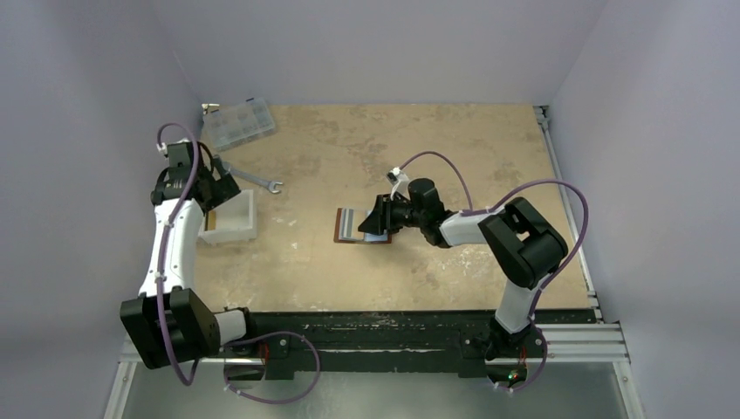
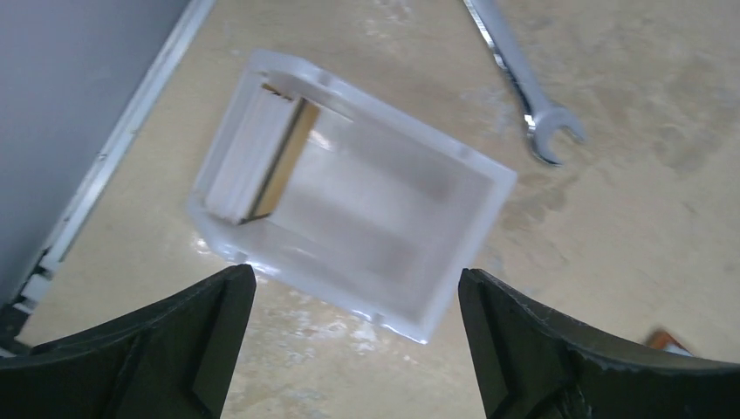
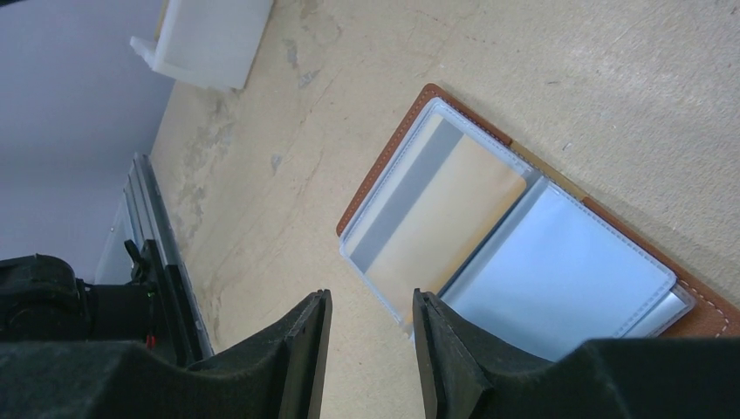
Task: Put the credit cards into the card holder
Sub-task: Pick up the credit card from the storage box.
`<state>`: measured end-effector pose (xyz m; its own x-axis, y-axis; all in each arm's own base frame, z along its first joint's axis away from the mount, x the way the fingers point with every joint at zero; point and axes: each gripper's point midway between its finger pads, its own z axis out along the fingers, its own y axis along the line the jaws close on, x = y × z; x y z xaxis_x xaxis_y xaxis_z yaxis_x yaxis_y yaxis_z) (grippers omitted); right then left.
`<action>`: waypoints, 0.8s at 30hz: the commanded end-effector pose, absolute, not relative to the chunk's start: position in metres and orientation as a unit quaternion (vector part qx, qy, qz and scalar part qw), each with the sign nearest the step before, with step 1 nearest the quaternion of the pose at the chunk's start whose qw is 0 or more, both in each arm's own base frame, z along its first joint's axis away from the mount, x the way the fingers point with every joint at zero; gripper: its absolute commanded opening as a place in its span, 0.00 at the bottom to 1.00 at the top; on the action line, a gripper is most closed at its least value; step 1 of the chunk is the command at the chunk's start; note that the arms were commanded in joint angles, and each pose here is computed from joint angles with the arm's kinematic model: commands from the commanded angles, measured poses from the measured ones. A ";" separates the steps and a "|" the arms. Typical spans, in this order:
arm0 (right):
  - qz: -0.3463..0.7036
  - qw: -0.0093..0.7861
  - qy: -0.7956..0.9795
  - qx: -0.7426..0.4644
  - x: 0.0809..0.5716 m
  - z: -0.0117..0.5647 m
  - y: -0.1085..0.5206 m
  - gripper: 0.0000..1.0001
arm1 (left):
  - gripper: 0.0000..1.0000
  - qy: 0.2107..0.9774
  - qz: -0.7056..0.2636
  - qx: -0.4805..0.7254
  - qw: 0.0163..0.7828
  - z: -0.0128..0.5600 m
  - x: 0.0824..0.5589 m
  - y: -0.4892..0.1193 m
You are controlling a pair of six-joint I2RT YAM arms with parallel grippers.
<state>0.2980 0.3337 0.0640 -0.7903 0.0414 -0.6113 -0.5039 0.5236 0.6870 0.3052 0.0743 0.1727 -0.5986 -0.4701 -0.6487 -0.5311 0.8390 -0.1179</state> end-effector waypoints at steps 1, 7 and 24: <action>0.490 0.312 0.802 -0.139 0.300 0.077 0.339 0.47 | 0.95 0.894 0.144 -0.285 0.315 0.164 0.299 0.114; 0.517 0.321 0.783 -0.133 0.294 0.097 0.339 0.47 | 0.94 0.912 0.206 -0.246 0.255 0.133 0.307 0.138; 0.535 0.312 0.777 -0.116 0.307 0.097 0.324 0.47 | 0.79 0.905 0.301 -0.248 0.169 0.099 0.299 0.168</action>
